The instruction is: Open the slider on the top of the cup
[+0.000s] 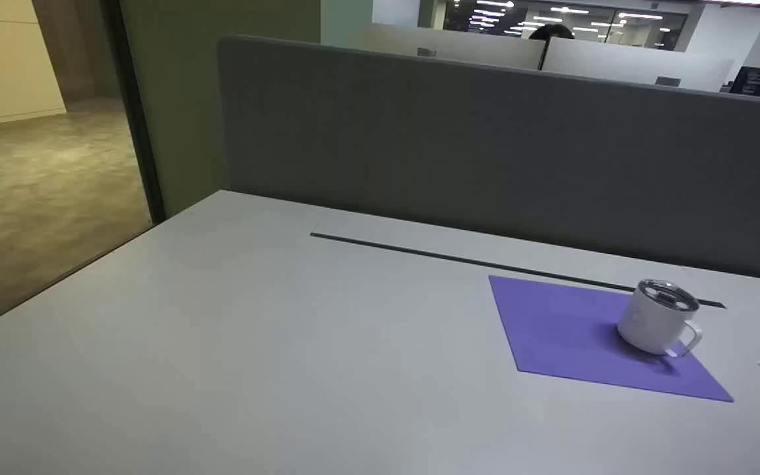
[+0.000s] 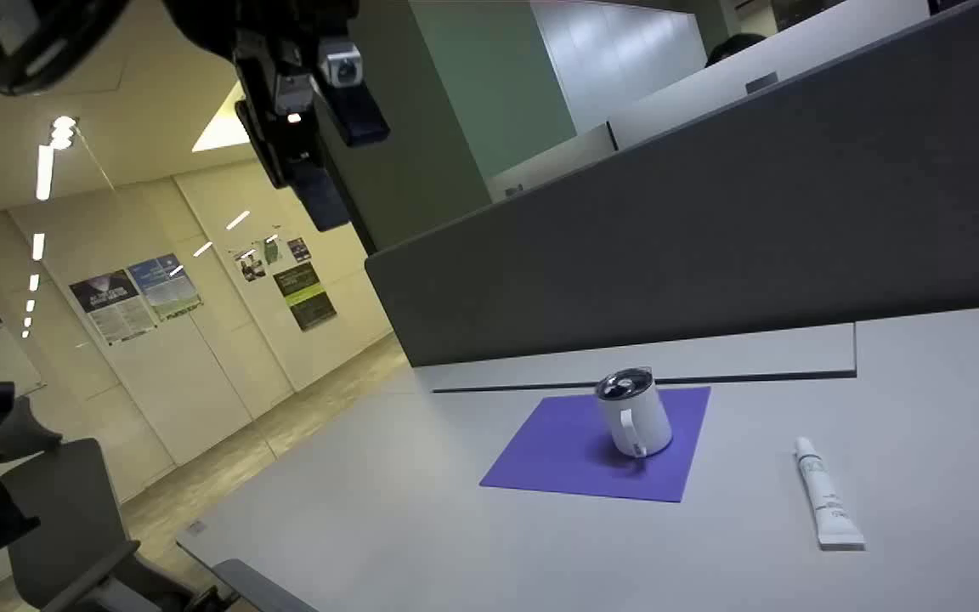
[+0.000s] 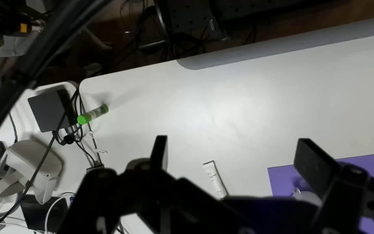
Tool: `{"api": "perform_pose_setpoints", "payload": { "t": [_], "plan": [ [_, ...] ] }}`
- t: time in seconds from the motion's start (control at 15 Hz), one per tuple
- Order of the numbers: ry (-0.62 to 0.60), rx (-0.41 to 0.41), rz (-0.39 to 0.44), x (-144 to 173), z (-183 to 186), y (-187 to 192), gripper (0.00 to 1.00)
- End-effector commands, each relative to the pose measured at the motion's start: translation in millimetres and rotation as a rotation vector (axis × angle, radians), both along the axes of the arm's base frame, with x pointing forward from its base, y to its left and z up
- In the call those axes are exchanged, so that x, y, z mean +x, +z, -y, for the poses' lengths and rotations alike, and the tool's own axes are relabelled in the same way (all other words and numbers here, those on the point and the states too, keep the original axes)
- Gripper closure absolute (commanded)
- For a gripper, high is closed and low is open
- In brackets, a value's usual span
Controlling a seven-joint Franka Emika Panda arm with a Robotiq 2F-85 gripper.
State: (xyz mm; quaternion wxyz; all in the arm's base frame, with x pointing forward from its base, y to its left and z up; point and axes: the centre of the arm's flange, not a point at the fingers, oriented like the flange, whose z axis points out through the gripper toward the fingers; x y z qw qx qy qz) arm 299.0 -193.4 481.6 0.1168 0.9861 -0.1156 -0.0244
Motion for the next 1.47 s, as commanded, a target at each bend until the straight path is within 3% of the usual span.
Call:
{"api": "perform_pose_setpoints", "payload": {
  "t": [0.0,0.47,0.6,0.8,0.87,0.93,1.13,1.4],
  "plan": [
    [0.000,0.000,0.000,0.0,0.0,-0.1,0.00],
    [0.000,0.000,0.000,0.0,0.0,-0.1,0.00],
    [0.027,-0.010,-0.032,31.4,3.7,-13.7,0.00],
    [0.193,-0.044,0.069,90.7,-3.9,-49.7,0.00],
    [0.240,-0.036,0.106,112.7,-8.8,-62.0,0.25],
    [0.292,-0.039,0.138,132.4,-14.4,-73.7,0.26],
    [0.428,0.008,0.181,190.4,-36.0,-114.4,0.47],
    [0.591,0.105,0.151,257.6,-63.0,-166.9,0.75]
  ]
}}
